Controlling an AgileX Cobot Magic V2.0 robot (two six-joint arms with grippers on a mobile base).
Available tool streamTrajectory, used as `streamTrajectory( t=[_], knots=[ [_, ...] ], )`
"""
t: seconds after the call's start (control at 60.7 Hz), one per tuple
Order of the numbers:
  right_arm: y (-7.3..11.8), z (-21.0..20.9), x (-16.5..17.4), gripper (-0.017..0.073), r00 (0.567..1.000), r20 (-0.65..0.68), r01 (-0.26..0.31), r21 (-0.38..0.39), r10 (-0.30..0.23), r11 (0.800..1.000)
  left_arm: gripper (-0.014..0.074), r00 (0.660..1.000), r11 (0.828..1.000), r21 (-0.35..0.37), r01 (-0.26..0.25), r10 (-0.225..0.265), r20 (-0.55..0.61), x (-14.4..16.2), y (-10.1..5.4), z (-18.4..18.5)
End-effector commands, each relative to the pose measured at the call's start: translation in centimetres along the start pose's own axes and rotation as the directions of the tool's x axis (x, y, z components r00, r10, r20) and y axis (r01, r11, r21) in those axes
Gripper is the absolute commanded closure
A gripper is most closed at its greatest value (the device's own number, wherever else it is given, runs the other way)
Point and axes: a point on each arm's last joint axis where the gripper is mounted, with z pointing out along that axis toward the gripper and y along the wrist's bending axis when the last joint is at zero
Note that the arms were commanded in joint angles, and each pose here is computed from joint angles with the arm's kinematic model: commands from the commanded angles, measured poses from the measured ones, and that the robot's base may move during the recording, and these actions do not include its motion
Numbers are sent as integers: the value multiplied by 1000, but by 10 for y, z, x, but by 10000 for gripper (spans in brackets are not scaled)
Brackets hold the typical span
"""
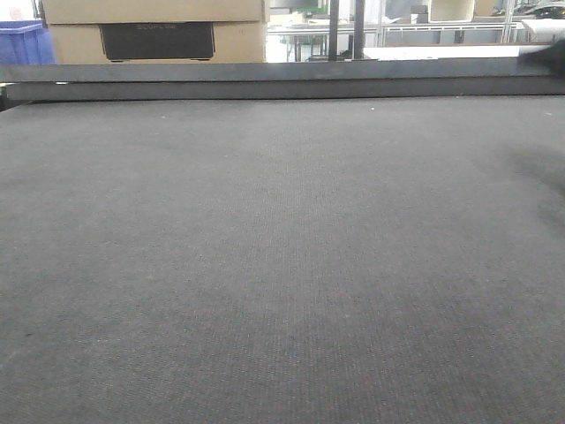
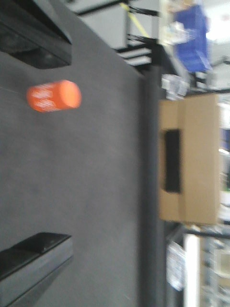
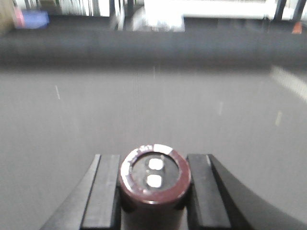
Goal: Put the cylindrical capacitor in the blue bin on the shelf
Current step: 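Close the left gripper on the orange cylinder, right on the dark red capacitor, then lift both held cylinders up off the table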
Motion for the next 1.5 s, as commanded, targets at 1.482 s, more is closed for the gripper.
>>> streamTrajectory(
  t=[1.482],
  knots=[
    [-7, -133, -119, 658, 996, 92, 14, -67, -8, 998, -8, 972, 969, -220, 115, -155, -176, 137, 51, 292]
  ],
)
